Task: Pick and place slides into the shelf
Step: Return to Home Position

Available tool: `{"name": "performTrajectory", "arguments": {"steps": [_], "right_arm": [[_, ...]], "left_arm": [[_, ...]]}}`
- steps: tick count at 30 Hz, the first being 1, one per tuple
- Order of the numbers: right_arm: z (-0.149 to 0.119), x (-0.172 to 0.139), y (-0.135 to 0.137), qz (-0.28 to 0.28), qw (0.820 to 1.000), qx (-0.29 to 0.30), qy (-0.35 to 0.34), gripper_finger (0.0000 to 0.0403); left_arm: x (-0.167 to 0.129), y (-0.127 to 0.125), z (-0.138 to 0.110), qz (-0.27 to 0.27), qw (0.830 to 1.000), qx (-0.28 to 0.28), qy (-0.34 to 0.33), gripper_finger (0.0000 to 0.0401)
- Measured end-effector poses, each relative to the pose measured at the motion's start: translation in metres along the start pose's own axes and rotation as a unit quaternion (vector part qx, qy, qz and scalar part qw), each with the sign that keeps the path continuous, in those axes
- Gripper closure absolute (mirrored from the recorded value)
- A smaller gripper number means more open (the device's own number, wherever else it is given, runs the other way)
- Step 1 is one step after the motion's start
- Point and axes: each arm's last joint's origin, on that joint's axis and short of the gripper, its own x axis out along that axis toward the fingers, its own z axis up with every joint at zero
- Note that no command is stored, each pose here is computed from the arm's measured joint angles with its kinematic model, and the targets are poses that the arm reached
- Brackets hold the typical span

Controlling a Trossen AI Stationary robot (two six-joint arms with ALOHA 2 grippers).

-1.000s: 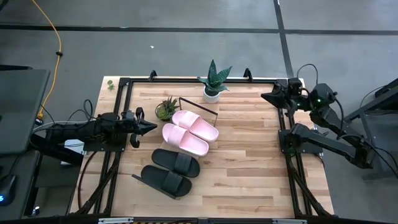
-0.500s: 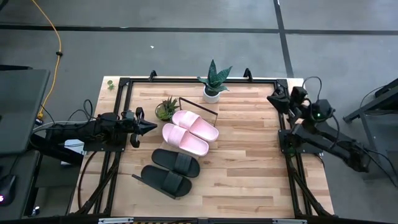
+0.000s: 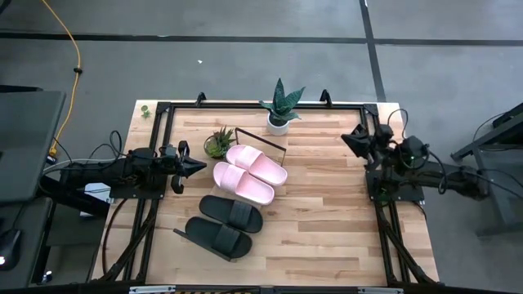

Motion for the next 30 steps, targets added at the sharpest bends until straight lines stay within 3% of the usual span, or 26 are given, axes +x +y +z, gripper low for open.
{"name": "performTrajectory", "arguments": {"steps": [6,11,17,24,30], "right_arm": [[-0.009,-0.001,0.002,-0.011,0.999,-0.024,0.019,0.0403],[-0.025,-0.005,-0.003,-0.005,0.999,-0.012,0.035,0.0403],[-0.046,-0.017,-0.015,-0.008,1.0,0.011,0.007,0.0403],[-0.05,-0.018,-0.016,-0.003,0.999,-0.004,0.036,0.0403],[-0.054,-0.028,-0.017,0.007,0.996,0.023,0.08,0.0403]], "left_arm": [[0.0,0.0,0.0,0.0,1.0,0.0,0.0,0.04],[0.0,0.0,0.0,0.0,1.0,0.0,0.0,0.04],[0.0,0.0,0.0,0.0,1.0,0.0,-0.001,0.04],[0.0,0.0,0.0,0.0,1.0,0.0,-0.001,0.04],[0.0,0.0,0.0,0.0,1.0,0.0,-0.001,0.04]]}}
